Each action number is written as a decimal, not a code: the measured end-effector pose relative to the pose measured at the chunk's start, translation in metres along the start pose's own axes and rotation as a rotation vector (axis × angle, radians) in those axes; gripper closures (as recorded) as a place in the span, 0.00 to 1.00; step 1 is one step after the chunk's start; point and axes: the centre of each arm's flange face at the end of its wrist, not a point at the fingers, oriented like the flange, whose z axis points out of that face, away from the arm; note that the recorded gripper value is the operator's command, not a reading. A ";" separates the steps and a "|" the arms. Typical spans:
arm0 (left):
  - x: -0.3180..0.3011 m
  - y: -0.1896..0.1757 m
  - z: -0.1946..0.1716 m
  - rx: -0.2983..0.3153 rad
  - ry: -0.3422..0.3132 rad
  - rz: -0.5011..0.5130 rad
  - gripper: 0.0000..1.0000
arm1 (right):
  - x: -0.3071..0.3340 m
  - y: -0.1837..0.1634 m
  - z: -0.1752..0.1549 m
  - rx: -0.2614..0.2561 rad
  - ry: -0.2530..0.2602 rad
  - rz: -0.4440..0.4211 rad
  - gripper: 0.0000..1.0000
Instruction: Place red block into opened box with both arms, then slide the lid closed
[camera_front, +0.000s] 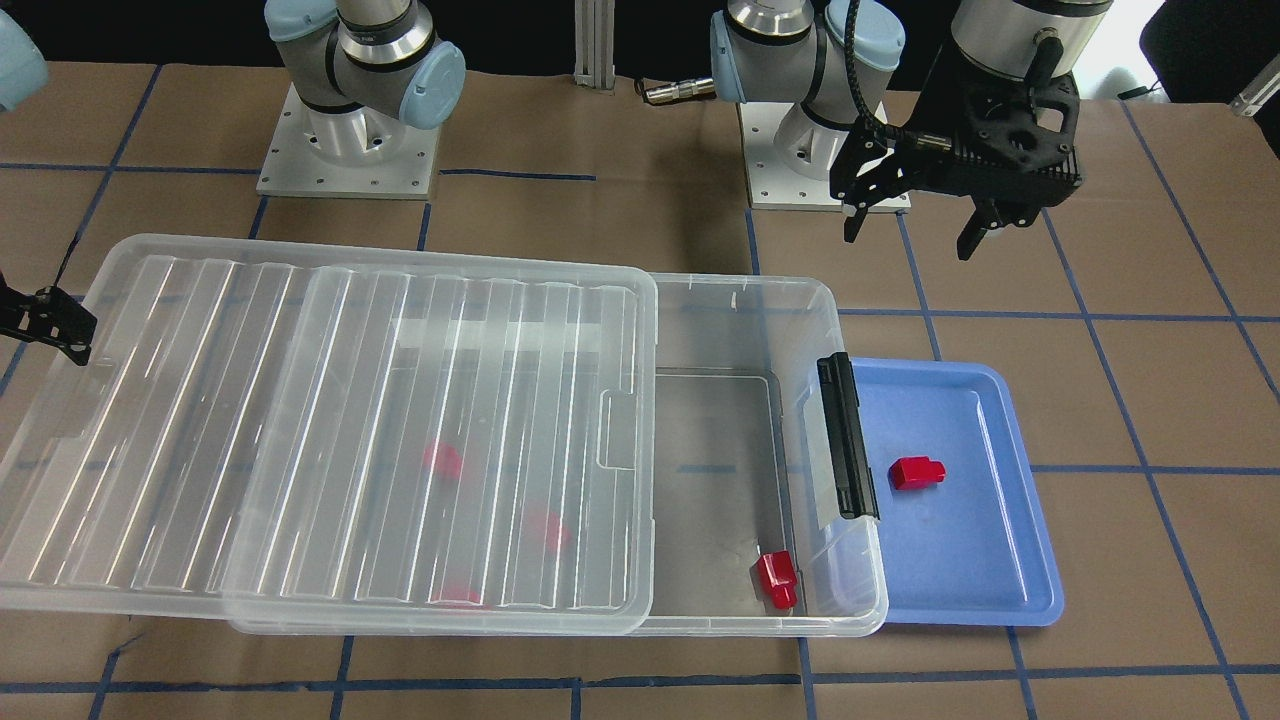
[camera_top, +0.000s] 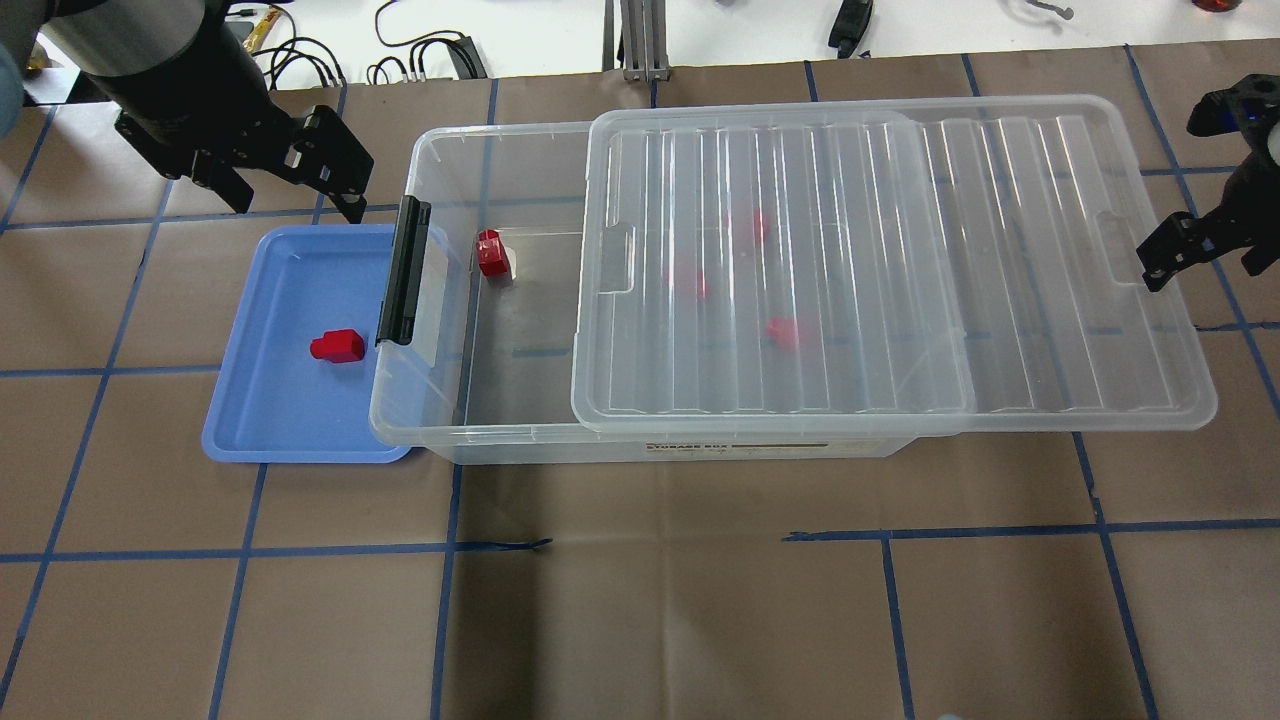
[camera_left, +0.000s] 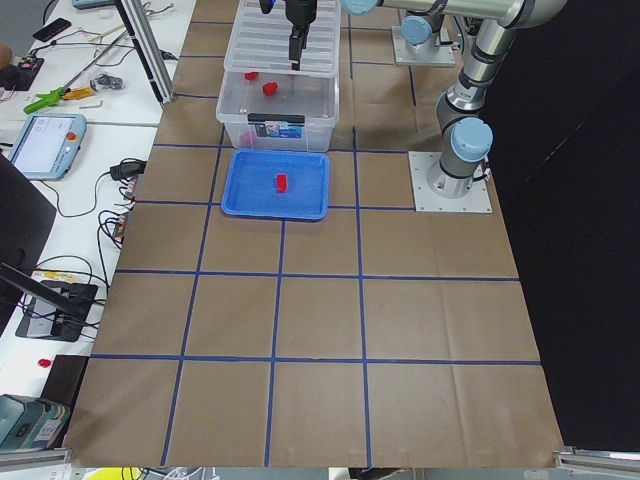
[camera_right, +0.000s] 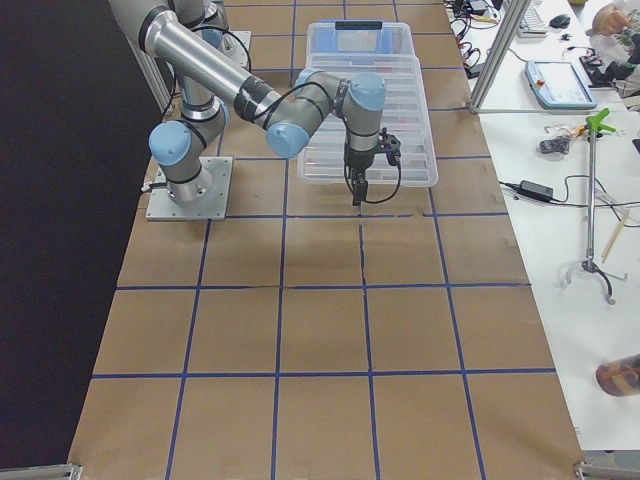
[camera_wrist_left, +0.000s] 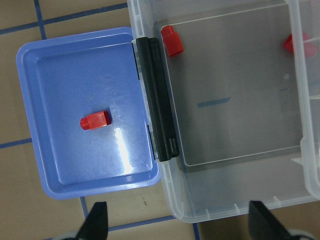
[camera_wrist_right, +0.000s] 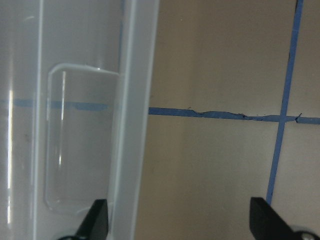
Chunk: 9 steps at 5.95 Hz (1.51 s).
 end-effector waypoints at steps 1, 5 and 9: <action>-0.019 -0.003 0.010 -0.019 0.007 0.113 0.02 | 0.005 0.002 0.000 0.002 0.003 0.001 0.00; -0.110 0.003 0.100 -0.082 0.072 0.750 0.02 | 0.010 0.002 -0.003 0.011 0.023 0.008 0.00; -0.140 -0.026 0.220 -0.060 0.074 1.217 0.02 | 0.011 0.010 -0.036 0.032 0.083 0.033 0.00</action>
